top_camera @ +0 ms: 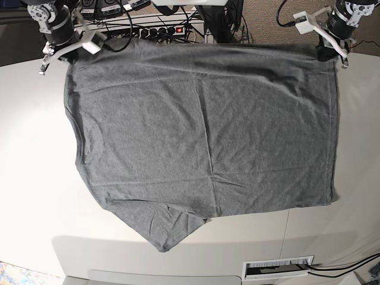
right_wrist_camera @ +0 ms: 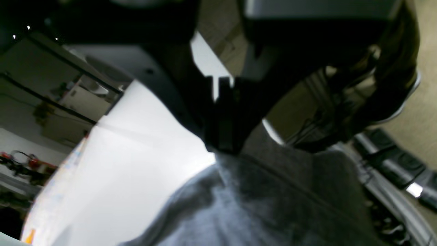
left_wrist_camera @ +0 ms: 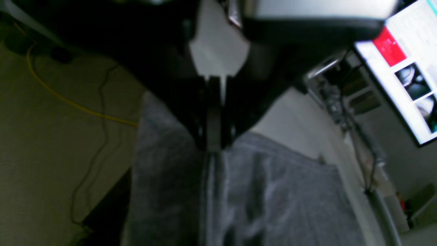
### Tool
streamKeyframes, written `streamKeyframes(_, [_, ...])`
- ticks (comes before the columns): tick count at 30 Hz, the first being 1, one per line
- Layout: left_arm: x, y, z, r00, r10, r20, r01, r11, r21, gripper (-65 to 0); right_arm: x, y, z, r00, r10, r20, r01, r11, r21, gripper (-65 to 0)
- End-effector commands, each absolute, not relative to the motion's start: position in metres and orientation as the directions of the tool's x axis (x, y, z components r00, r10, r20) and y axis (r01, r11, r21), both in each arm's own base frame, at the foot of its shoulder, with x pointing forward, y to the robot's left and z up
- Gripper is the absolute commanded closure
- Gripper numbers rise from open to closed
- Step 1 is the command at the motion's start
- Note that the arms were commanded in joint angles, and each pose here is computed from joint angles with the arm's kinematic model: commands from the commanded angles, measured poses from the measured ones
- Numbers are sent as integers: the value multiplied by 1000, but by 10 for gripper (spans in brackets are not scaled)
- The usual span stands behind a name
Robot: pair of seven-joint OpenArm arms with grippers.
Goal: Fold the T-shirt properly
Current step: 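Lift the shoulder edge with both grippers and pull it toward the robot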
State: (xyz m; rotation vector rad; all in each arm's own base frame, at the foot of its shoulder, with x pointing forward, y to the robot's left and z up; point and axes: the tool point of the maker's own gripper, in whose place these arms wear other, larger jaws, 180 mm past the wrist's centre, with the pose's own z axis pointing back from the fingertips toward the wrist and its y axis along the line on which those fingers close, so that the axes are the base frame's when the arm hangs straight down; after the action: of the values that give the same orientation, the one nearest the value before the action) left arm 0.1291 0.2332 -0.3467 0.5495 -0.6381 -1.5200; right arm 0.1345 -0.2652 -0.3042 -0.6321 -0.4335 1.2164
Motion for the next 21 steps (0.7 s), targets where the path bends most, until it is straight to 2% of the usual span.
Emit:
streamKeyframes(1, [141, 234, -334, -53, -998, 39, 682, -8, 731, 0, 148, -267, -292, 299, 954, -15, -684, 204, -700, 0])
streamKeyframes(6, [174, 243, -311, -29, -997, 69, 592, 38, 805, 0, 181, -261, -275, 312, 945, 95, -595, 272, -757, 0])
streamKeyframes(10, [200, 239, -298, 2, -986, 165, 544, 139, 828, 0, 199, -256, -264, 324, 931, 167, -532, 325, -782, 0])
streamKeyframes(17, [239, 240, -282, 50, -945, 323, 455, 309, 835, 0, 218, -247, -251, 304, 920, 249, -466, 371, -803, 0])
streamKeyframes(21, [255, 249, -285, 99, -912, 398, 406, 402, 821, 0, 236, -242, -246, 298, 896, 329, -420, 432, -798, 0])
